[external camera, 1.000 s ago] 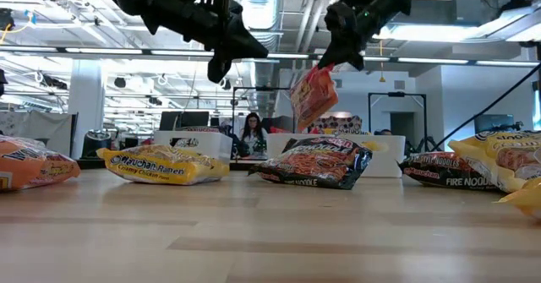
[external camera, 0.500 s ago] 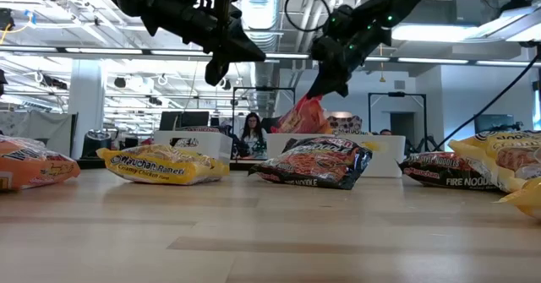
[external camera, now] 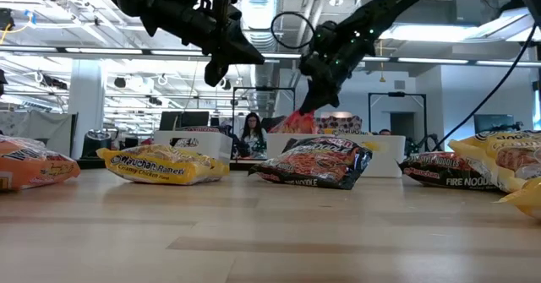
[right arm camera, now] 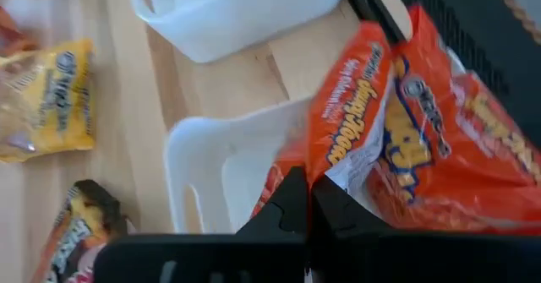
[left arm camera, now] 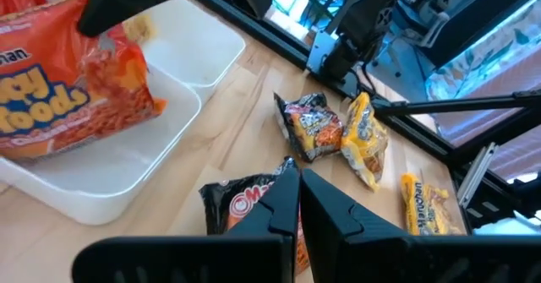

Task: Sort Maruchan noodles
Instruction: Put the red noodle pack into the middle white bin

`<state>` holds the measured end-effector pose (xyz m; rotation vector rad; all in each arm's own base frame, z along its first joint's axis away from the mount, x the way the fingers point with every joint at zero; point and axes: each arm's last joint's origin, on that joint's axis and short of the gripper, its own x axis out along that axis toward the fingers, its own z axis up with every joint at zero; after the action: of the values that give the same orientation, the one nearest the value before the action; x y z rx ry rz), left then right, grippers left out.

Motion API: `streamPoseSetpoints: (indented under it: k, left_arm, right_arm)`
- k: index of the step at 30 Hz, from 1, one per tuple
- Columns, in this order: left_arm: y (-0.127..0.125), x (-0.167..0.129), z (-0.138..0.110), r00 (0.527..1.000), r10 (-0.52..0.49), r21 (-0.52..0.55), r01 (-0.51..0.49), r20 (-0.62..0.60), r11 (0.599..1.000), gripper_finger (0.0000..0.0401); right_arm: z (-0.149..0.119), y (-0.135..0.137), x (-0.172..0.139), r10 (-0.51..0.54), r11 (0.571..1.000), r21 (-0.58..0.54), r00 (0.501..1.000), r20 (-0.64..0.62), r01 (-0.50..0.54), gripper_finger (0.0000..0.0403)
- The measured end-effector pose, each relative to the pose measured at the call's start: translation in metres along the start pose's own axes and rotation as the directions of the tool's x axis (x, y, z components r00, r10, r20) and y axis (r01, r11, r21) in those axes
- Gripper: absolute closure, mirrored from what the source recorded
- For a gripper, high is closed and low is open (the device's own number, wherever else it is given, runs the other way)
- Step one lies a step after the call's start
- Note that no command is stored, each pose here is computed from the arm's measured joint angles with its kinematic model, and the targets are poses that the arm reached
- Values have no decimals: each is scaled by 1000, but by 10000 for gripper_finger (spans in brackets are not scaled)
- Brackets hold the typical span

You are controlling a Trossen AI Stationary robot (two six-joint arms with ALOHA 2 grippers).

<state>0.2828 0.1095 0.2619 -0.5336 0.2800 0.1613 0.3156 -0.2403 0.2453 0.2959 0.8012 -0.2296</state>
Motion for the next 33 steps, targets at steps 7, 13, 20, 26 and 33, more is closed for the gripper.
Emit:
streamPoseSetpoints:
  k: [7,13,20,26,33]
  left_arm:
    - [2,0,-4,999,16,-11,-16,-36,1000,401]
    - [3,0,-3,999,19,-12,-19,-32,1000,401]
    - [8,-2,-1,999,33,-18,-33,-23,999,401]
    - [12,-3,1,999,44,-23,-45,-17,999,401]
    - [12,-4,1,999,43,-24,-43,-17,999,401]
  right_arm:
    - [0,-6,5,-159,987,-2,986,-46,159,342]
    - [-1,-9,4,-189,981,24,981,-53,190,282]
    - [2,-8,-3,-203,976,57,975,-88,208,215]
    - [19,-6,-25,-199,974,91,974,-110,209,198]
    - [19,16,-33,39,980,197,982,-187,-1,203]
